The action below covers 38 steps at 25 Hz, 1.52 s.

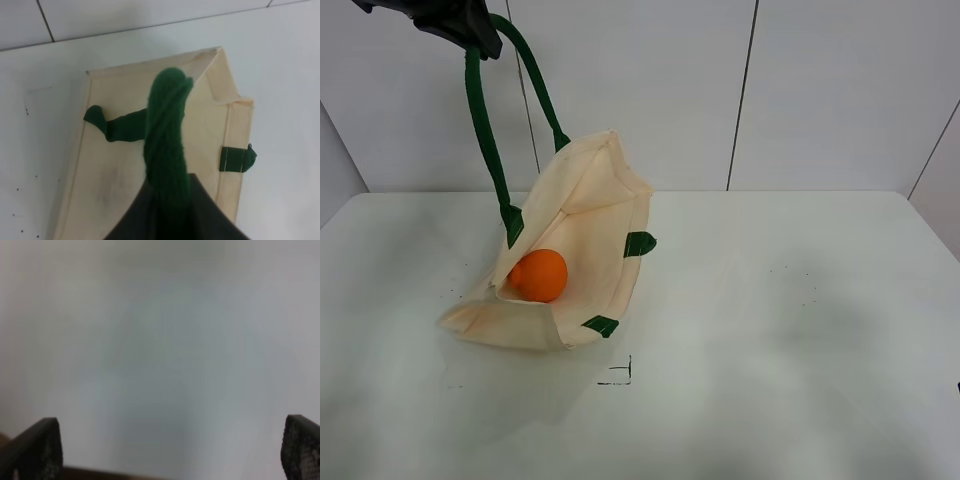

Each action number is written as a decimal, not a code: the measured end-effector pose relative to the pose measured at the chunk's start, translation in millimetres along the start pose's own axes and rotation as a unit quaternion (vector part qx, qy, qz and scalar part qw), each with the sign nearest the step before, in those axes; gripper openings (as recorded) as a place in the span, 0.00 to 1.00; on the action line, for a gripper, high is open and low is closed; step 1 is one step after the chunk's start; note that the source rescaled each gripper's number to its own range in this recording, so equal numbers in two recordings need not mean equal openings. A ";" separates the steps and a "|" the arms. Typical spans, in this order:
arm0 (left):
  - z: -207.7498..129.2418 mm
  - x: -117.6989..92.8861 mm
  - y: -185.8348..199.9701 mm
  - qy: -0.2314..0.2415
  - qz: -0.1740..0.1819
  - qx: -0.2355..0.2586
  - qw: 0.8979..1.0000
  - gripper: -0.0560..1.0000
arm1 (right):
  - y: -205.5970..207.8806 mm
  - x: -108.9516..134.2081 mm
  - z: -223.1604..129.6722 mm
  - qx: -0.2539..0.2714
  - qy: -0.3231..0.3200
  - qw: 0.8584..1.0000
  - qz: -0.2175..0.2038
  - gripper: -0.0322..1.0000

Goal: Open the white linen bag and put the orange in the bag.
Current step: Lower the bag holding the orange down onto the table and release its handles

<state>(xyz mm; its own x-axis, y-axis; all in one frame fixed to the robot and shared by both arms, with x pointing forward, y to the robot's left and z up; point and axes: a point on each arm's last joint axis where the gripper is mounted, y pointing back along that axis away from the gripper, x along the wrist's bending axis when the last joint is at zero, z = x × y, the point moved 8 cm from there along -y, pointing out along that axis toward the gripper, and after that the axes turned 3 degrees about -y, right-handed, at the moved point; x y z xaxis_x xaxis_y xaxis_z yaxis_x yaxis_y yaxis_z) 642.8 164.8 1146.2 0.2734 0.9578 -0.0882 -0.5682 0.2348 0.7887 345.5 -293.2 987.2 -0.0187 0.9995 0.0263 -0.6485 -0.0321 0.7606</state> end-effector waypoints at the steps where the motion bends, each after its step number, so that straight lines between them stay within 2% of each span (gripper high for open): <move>1: 0.0 0.0 0.0 0.000 0.000 0.000 1.000 0.05 | 1.9 -0.1 -2.4 -0.020 0.000 1.000 0.001 1.00; 7: 0.0 0.0 0.0 0.000 0.000 0.000 1.000 0.05 | 24.5 0.1 -2.5 -0.120 0.001 0.993 0.004 1.00; 11: -0.1 0.0 -0.5 0.000 0.000 0.001 1.000 0.05 | 43.3 -0.2 -7.9 -0.190 0.002 0.982 0.005 1.00; 15: -1.6 0.3 -11.0 0.001 0.000 0.011 1.000 0.05 | 47.4 -1.0 -9.3 -0.206 0.004 0.979 0.004 1.00; 22: -19.3 -10.8 -83.2 0.001 -0.016 0.087 0.996 0.05 | 47.6 -1.0 -9.3 -0.206 0.003 0.978 0.004 1.00; 28: -58.1 -21.6 -171.1 -0.019 -0.027 0.184 0.982 0.06 | 47.6 -1.0 -9.3 -0.206 0.002 0.978 0.004 1.00; 31: -75.7 -24.6 -200.1 -0.032 -0.030 0.217 0.975 0.18 | 47.6 -1.0 -9.3 -0.206 0.002 0.978 0.004 1.00; 36: -86.2 -26.4 -214.6 -0.036 -0.031 0.234 0.971 0.65 | 47.6 -1.0 -9.3 -0.206 0.002 0.978 0.004 1.00; 38: -90.1 -25.7 -217.1 -0.038 -0.029 0.238 0.970 0.75 | 47.6 -1.0 -9.3 -0.206 0.002 0.978 0.004 1.00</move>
<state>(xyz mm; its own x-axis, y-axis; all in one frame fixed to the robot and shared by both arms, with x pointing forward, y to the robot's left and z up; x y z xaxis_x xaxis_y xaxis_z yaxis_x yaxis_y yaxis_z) 689.2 104.1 922.4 0.3602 0.9263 -0.1103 -0.1328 0.1680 0.9768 307.6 -295.7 1017.3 -0.0280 0.9992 0.0275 -0.9003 -0.0372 0.4336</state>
